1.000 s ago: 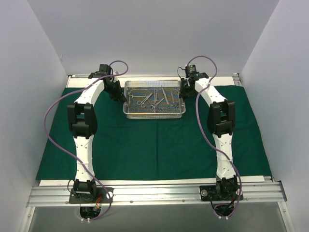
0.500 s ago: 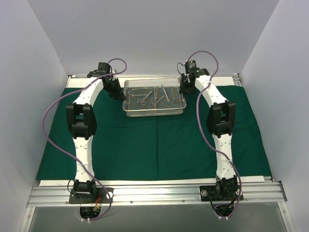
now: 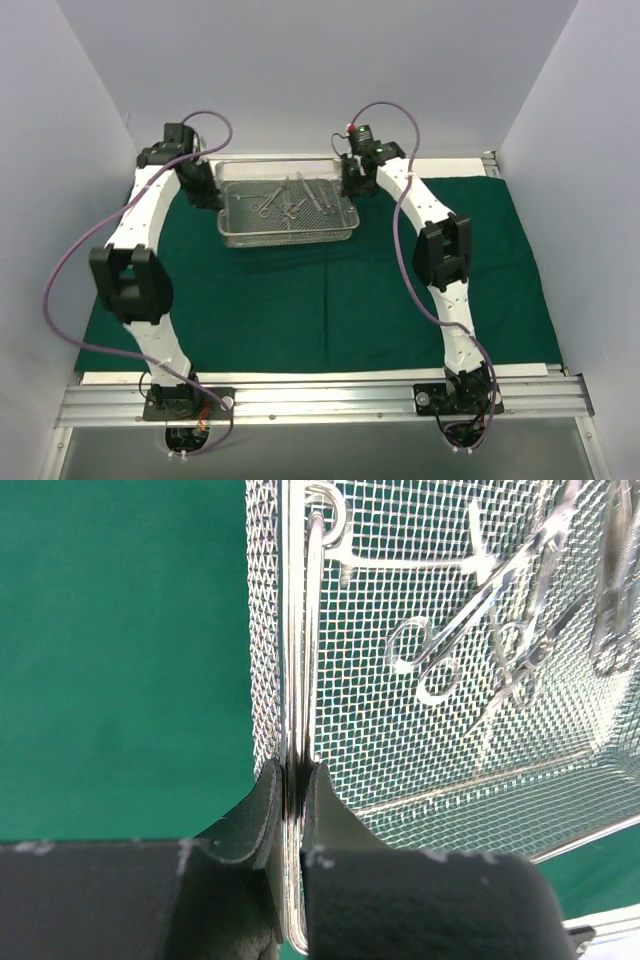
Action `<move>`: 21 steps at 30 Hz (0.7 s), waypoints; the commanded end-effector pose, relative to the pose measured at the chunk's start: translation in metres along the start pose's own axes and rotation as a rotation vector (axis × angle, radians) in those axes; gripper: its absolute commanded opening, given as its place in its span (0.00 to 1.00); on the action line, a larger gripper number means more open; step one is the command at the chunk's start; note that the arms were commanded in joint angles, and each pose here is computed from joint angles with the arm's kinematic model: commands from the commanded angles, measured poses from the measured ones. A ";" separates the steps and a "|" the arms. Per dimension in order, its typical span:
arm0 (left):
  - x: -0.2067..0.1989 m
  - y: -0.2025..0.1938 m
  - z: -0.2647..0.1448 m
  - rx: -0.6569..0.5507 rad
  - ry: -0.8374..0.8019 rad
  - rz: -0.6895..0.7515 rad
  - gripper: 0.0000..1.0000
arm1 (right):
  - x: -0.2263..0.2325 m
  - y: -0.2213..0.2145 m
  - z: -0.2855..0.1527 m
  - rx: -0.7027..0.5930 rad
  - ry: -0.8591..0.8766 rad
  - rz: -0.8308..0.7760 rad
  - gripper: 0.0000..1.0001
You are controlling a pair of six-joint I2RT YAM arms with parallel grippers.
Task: Open and lay out the surgical kit
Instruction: Place the container in the surgical kit.
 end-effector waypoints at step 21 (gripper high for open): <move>0.139 -0.116 -0.060 -0.081 0.257 -0.364 0.02 | 0.226 -0.051 -0.019 -0.110 0.361 -0.283 0.00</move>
Point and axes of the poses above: each gripper's point midway between its finger pads, its own z axis out along the fingers, its own x axis along the line the jaws close on, y = z × x, the point moved 2 cm from there along -z, back along the fingers, and after that the axes turned 6 degrees about -z, right-handed, at the moved point
